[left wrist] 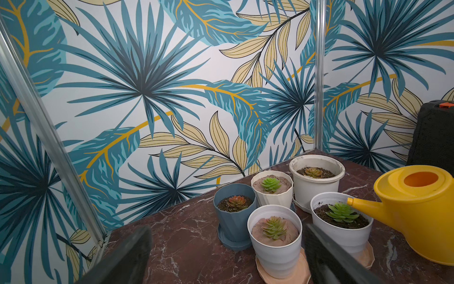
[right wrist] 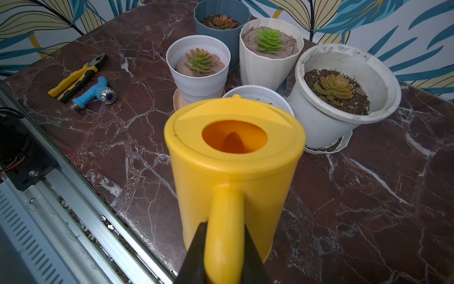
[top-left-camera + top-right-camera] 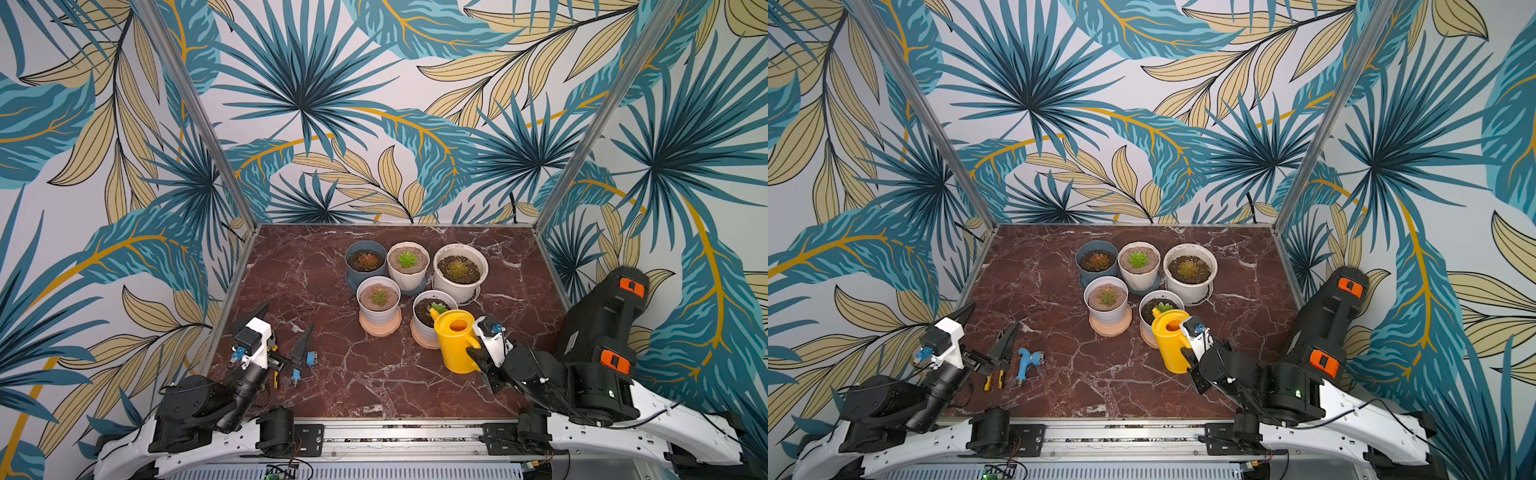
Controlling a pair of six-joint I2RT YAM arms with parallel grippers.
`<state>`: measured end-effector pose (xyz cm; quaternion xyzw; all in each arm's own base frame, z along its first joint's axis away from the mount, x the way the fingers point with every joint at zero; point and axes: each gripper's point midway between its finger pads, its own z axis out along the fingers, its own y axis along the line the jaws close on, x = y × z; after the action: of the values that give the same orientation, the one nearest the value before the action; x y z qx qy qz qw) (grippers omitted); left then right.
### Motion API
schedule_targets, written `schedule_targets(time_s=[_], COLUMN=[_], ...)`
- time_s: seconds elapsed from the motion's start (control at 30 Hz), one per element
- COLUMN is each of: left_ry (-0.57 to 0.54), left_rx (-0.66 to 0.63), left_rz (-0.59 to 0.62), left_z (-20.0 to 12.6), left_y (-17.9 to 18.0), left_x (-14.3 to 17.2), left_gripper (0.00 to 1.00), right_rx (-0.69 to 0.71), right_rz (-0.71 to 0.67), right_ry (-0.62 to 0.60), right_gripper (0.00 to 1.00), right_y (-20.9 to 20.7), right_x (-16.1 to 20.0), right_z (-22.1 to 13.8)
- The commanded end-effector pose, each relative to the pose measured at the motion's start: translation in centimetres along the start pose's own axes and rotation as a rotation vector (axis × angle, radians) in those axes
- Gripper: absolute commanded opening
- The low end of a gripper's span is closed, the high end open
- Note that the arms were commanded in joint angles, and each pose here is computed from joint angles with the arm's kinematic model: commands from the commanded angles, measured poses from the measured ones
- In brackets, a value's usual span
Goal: Water the succulent around the soil edge
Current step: Water the soil of the potted plant with water.
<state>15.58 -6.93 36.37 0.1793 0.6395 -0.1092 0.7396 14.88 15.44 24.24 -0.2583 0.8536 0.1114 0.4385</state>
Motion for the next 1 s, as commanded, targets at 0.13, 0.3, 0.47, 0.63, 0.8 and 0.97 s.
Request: schedule_targets(time_s=[0.13,0.3,0.47,0.63,0.8,0.97], left_ry=[-0.007,-0.004,-0.005,0.001,-0.003,-0.002], left_rx=[0.029,0.032,0.031,0.028,0.035,0.037], left_rz=[0.012,0.012,0.014,0.014,0.014,0.015], left_z=[0.3,0.3,0.3,0.2,0.3,0.3], left_y=[-0.9,-0.9,-0.9,-0.8,-1.0,-1.0], left_x=[-0.1,-0.1,-0.1,0.0,0.0,0.0], left_gripper=[1.00,1.00,1.00,1.00,1.00,1.00], right_rx=[0.062,0.059,0.100,0.107,0.116,0.113], right_rz=[-0.027,-0.044,-0.091,-0.113,-0.128,-0.137], right_ry=[0.091,0.120,0.183,0.203,0.227,0.237], right_gripper=[0.00,0.00,0.00,0.00,0.00,0.00], right_y=[0.0,0.8,1.1,1.6,1.9,2.1], right_x=[-0.3,-1.0,-1.0,-1.5,-1.8,-2.2], right_z=[0.5,0.7,1.6,2.0,2.3,2.2])
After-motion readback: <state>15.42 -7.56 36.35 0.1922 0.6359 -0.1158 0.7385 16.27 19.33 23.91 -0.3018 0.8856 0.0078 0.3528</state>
